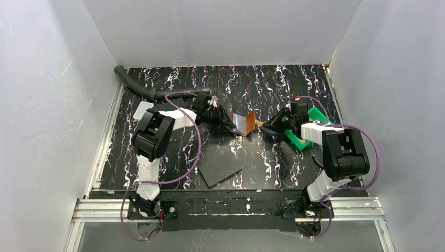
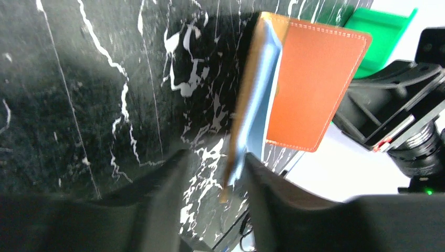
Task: Put the credit cards into the card holder
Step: Open the card holder at the center of the board.
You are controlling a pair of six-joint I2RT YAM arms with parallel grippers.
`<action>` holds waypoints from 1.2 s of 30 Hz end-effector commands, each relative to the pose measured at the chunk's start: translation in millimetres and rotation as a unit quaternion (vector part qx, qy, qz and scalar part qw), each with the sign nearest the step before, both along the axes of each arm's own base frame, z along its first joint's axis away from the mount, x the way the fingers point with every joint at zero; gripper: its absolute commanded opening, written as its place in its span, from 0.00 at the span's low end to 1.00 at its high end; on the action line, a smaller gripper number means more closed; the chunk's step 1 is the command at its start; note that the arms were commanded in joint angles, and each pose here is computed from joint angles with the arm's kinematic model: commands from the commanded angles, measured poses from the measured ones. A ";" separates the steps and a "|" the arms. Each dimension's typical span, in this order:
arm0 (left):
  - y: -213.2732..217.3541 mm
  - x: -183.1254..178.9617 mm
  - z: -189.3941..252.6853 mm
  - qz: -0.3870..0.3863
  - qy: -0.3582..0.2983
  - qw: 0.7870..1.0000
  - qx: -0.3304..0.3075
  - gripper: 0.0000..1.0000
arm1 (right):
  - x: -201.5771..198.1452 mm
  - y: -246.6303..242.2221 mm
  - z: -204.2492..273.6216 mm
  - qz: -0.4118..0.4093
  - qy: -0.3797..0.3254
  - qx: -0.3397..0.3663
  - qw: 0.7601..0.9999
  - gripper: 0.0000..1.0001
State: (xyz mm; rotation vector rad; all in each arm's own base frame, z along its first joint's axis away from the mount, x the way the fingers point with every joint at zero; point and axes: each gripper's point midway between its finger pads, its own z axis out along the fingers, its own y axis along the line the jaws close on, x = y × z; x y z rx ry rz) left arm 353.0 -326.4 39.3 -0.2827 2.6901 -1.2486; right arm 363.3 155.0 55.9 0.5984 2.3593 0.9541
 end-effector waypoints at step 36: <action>6.3 -27.0 54.7 -0.049 -0.115 0.969 0.213 0.00 | -24.9 93.2 91.7 0.253 -0.161 -0.108 0.948 0.74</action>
